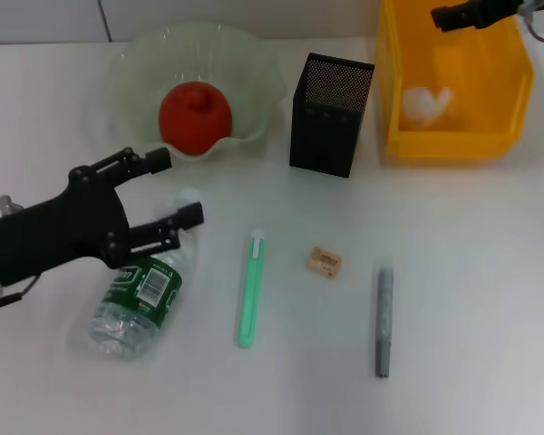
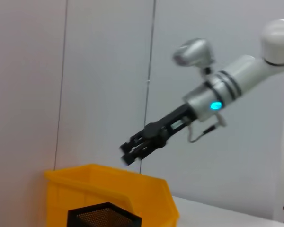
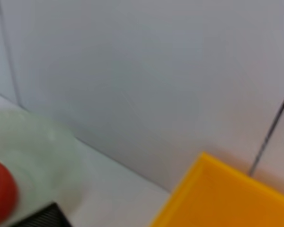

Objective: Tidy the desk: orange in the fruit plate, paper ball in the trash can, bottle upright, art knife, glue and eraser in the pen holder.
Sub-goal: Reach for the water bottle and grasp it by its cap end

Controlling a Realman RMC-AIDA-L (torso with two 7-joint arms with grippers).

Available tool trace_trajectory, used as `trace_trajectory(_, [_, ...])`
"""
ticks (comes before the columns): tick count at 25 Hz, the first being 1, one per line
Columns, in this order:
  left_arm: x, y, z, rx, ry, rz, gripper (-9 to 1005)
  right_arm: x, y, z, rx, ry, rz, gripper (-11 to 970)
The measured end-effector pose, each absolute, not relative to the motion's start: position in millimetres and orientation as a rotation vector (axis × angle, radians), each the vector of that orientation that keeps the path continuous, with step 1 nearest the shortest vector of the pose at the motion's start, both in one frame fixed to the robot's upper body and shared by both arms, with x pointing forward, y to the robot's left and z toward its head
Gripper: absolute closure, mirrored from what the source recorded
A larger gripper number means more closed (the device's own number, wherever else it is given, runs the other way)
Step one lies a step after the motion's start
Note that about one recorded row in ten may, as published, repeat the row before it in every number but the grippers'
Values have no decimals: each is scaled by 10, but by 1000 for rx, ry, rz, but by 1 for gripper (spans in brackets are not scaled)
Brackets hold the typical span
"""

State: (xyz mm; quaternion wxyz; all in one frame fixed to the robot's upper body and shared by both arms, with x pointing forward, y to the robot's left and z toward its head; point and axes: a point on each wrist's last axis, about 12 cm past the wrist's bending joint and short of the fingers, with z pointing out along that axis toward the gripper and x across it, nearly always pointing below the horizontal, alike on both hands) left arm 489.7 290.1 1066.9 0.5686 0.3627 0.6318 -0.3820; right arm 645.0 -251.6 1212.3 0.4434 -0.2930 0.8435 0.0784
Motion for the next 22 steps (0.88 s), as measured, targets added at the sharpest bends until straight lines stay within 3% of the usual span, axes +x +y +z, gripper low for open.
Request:
trace_trajectory(3, [4923, 2967, 10776, 801, 1532, -942, 160, 6227, -2557, 12166, -756, 2036, 255, 170])
trace_trajectory(4, [4963, 3078, 10947, 754, 1626, -928, 160, 6098, -2570, 12154, -780, 2014, 296, 170])
trace_trajectory(7, [4989, 3147, 11163, 666, 1763, -852, 161, 5582, -2634, 11878, -891, 1918, 435, 171])
trace_trajectory(10, [4975, 3088, 11298, 629, 1850, -802, 161, 5377, -2664, 11708, -944, 1877, 457, 171])
trace_trajectory(12, [4965, 2946, 11422, 617, 1935, -750, 162, 5120, -2720, 11404, -981, 1858, 505, 171])
trace_trajectory(17, [4986, 2501, 11665, 593, 2134, -615, 166, 4896, -2763, 11057, -984, 1846, 648, 171])
trace_trajectory(22, [5125, 2143, 11677, 576, 2286, -447, 179, 4663, -2796, 10811, -1044, 1759, 794, 170])
